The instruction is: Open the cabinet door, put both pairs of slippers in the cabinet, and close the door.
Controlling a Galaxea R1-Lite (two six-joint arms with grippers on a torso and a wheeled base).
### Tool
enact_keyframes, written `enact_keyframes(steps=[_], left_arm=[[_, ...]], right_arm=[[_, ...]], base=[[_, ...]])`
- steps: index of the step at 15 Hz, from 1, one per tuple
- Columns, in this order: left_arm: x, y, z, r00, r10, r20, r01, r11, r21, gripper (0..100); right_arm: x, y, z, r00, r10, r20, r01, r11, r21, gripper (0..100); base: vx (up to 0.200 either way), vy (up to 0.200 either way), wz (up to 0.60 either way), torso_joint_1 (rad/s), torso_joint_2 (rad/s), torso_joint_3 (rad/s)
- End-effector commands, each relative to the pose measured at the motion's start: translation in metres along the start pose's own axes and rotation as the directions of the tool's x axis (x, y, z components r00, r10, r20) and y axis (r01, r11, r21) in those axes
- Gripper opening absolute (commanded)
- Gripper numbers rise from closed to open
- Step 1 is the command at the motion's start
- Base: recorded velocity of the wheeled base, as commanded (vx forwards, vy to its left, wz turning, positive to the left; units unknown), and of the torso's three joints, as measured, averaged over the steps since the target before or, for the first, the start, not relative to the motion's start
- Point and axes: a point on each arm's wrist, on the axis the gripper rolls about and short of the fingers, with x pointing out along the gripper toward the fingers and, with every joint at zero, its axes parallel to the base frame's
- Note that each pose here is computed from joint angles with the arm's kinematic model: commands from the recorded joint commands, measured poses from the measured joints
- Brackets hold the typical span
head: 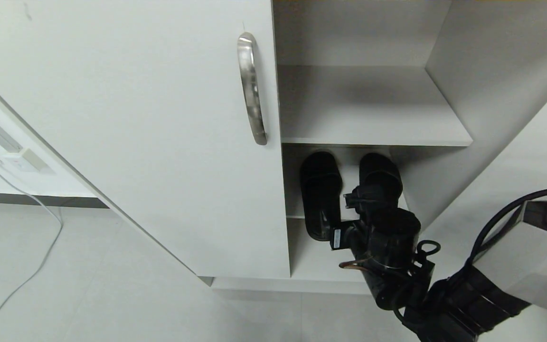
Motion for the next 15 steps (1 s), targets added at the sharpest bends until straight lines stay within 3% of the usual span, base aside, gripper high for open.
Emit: enact_keyframes(steps=[1,9,15], left_arm=[[0.0001,0.0000,0.0000,1.000,0.000,-0.001,0.000,1.000,0.000,0],[0.0001,0.0000,0.0000,1.000,-0.001,-0.001,0.001,1.000,0.000,0],[0.0001,0.0000,0.0000,1.000,-0.001,-0.001,0.001,1.000,0.001,0]], right_arm=[[-0.0173,0.0000,0.0043,1.000,0.028,-0.002,-0.028,1.000,-0.002,100],[-0.0201,0.0047,0.0044,0.999,0.043,0.000,-0.043,0.999,-0.002,100],[-0.0203,0.0045,0.0041,0.999,0.043,-0.001,-0.043,0.999,-0.003,100]], base=[[-0.200,0.000,0.00,0.002,0.00,-0.002],[-0.200,0.000,0.00,0.001,0.01,0.002],[0.000,0.000,0.00,0.000,0.00,0.000]])
